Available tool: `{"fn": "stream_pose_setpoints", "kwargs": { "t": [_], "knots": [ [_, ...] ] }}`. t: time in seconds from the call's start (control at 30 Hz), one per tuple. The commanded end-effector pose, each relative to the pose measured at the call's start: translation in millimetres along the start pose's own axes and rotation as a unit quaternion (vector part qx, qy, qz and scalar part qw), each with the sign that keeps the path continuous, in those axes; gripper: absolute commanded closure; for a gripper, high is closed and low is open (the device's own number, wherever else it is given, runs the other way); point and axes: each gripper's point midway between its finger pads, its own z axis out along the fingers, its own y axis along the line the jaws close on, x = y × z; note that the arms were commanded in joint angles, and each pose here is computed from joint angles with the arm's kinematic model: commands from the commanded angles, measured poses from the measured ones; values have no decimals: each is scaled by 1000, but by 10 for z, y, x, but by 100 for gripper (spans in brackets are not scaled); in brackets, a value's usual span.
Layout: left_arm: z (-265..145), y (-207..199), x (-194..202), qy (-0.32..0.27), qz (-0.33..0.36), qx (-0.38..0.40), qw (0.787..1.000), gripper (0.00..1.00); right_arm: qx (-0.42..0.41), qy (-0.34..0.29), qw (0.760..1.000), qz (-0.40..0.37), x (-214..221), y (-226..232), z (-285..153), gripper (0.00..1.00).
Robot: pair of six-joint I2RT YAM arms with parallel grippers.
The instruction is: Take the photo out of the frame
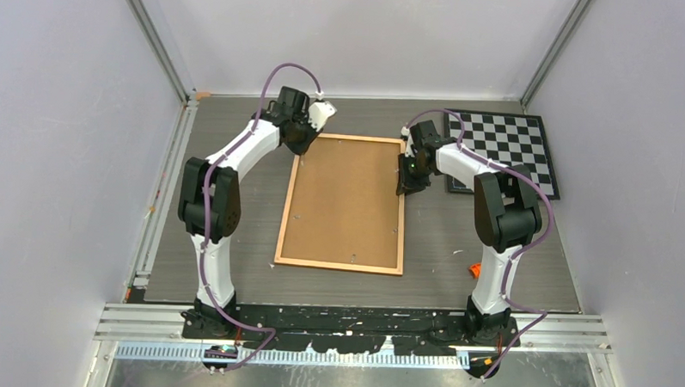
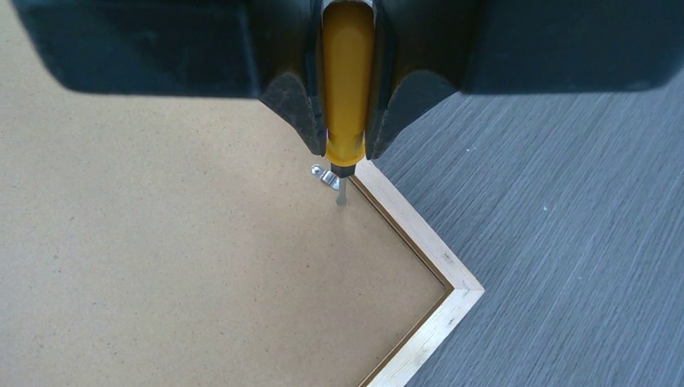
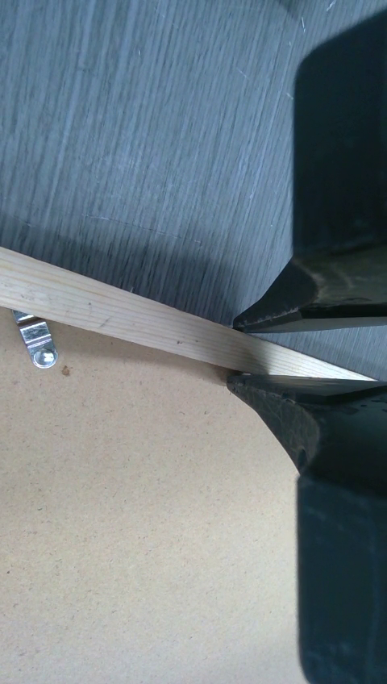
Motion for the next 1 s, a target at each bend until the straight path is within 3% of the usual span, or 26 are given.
{"fn": "stream_pose_setpoints", "kwargs": {
  "t": [0.0,0.33,0.97],
  "knots": [
    [-255,94,-266,-42,-20,-26,999,100,-2,31,999,-28,164,50,-26,99],
    [-344,160,-179,-21,-4,-49,999,100,-3,30,999,-24,159,56,-28,100],
    [-147,-1,88,21,18,-12,1000,100,-1,27,999,-26,142,49,-46,99]
  ]
}}
